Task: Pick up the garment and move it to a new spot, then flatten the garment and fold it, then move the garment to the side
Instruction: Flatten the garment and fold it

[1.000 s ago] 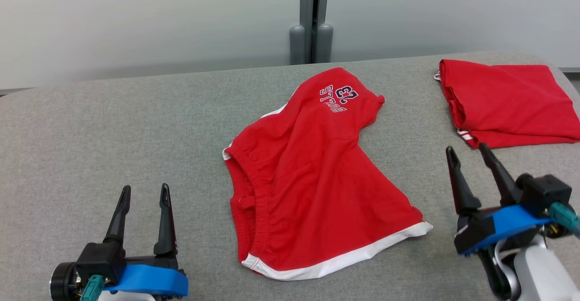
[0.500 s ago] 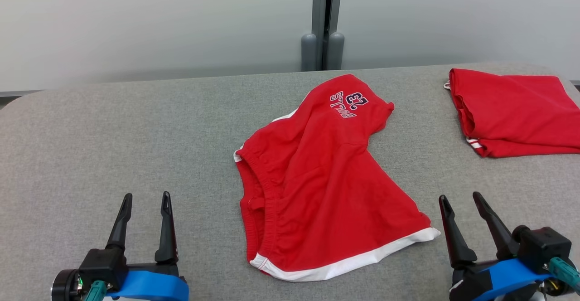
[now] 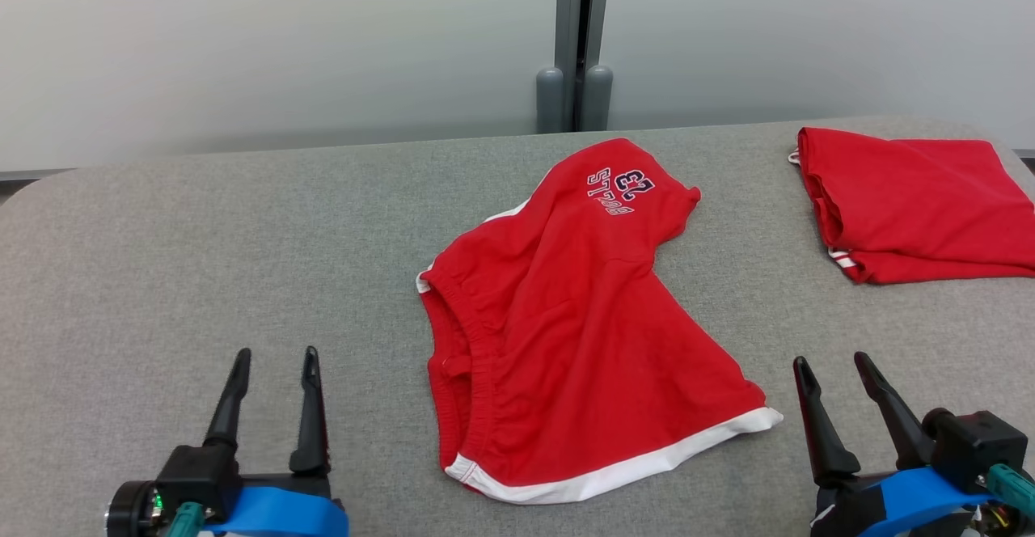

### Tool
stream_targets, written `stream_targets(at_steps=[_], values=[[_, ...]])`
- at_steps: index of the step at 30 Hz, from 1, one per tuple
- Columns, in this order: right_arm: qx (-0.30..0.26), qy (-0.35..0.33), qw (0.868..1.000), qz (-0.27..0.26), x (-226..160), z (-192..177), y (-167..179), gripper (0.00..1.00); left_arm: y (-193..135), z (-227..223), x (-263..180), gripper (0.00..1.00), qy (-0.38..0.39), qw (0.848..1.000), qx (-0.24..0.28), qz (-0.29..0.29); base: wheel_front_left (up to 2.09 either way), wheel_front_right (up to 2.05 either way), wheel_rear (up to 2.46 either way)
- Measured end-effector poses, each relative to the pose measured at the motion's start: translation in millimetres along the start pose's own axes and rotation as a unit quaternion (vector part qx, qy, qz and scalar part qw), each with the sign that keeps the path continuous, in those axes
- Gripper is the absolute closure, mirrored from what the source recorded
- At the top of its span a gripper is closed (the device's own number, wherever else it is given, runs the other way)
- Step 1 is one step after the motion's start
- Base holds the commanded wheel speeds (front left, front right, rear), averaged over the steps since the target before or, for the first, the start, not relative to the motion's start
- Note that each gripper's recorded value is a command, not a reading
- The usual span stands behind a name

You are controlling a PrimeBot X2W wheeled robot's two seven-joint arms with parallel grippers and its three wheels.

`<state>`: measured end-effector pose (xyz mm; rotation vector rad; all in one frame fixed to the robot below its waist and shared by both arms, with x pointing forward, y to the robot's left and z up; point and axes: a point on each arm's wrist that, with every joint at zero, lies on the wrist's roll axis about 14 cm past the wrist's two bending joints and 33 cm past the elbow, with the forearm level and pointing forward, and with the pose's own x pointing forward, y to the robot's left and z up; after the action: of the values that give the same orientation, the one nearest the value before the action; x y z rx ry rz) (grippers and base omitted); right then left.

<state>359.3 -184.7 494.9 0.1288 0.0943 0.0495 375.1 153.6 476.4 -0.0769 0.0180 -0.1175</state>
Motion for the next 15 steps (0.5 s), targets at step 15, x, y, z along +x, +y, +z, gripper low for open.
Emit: stream_targets(at_steps=[15], values=[[0.01,0.066,0.997,-0.044,15.2,-52.1,-29.1,0.0,-87.0,-51.4,-11.5,0.0,0.092,0.984,-0.01,-0.151,0.0,0.0,0.0]])
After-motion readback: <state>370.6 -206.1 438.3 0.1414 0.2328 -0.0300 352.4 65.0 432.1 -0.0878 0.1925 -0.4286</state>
